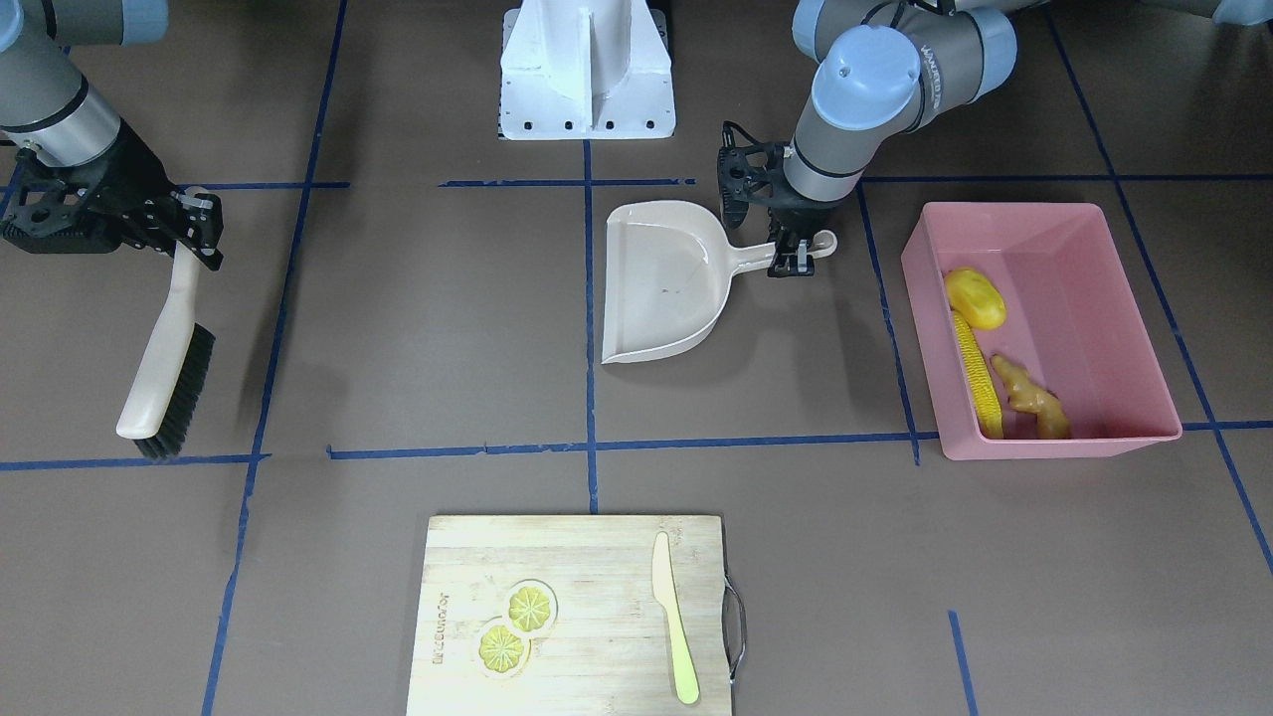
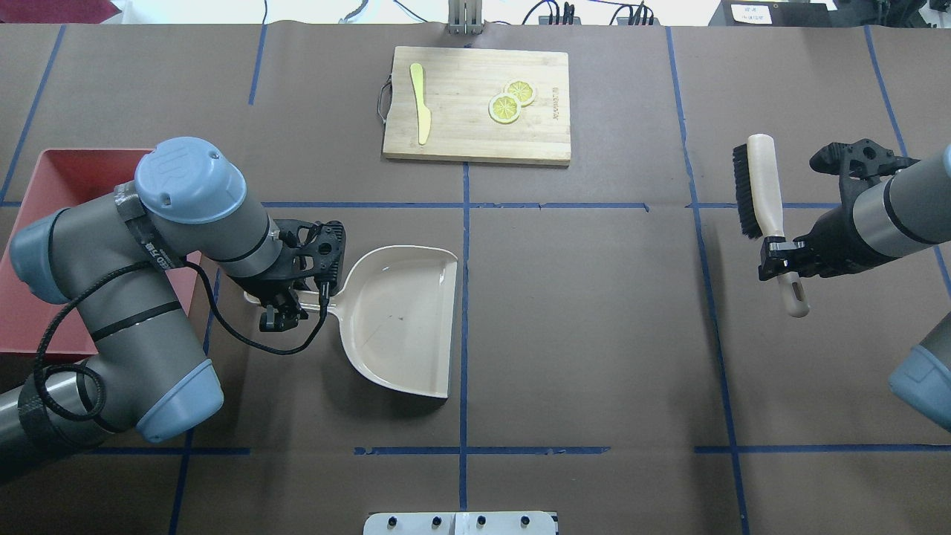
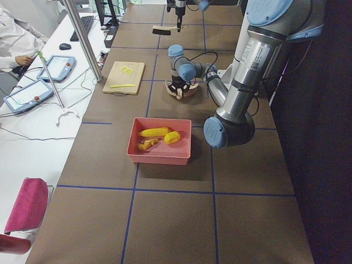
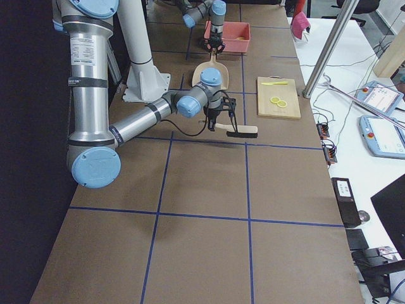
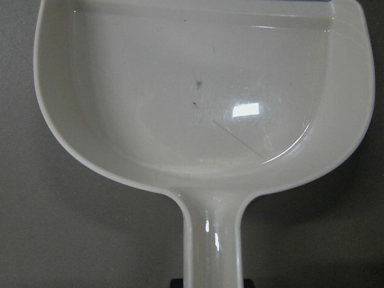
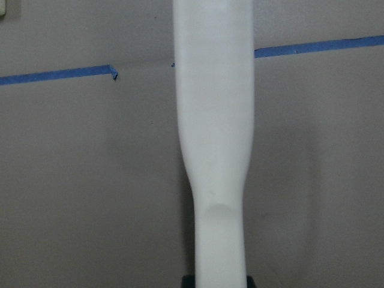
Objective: Sweep and dump trash into bin
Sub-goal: 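Lower the empty dustpan back onto the table with the left gripper, then release the dustpan with the left gripper while the right gripper lowers the brush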
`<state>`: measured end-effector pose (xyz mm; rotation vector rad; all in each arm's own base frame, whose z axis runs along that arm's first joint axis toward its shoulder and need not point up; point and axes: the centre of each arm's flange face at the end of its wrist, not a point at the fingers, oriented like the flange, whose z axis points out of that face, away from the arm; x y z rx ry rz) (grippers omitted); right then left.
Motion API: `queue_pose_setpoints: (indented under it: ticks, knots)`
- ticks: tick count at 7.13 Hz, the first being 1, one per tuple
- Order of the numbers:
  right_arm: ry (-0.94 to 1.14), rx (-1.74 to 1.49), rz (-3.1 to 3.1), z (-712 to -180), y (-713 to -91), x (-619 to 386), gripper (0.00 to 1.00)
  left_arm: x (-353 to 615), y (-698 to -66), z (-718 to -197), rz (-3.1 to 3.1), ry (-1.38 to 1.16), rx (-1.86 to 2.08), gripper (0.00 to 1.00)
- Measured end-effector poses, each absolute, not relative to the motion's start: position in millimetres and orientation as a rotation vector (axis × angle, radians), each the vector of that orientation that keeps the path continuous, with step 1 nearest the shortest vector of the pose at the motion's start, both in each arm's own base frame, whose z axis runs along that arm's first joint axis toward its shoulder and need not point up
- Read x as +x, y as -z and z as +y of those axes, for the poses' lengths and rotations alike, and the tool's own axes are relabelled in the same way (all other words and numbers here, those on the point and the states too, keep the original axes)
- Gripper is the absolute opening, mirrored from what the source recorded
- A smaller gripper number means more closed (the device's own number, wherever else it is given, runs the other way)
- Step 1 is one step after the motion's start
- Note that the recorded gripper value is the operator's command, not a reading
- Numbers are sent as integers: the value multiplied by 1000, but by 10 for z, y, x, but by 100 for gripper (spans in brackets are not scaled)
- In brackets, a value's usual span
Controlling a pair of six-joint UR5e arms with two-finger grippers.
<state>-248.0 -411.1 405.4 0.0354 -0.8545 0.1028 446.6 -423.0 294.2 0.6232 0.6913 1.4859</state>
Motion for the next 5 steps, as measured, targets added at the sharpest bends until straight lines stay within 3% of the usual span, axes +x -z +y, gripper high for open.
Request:
queue_pose_setpoints:
  ticks: [1, 2, 5]
  knots:
    - [-100, 36, -858, -4104, -4045, -2500, 1, 4504, -2966, -4253, 699, -1475, 635, 38]
    - [-99, 37, -859, -4102, -4042, -2510, 1, 4523, -2982, -4265, 703, -1469, 639, 99]
    - [-95, 40, -859, -4102, -4042, -2512, 2, 4240, -2905, -4388, 687, -1434, 684, 100]
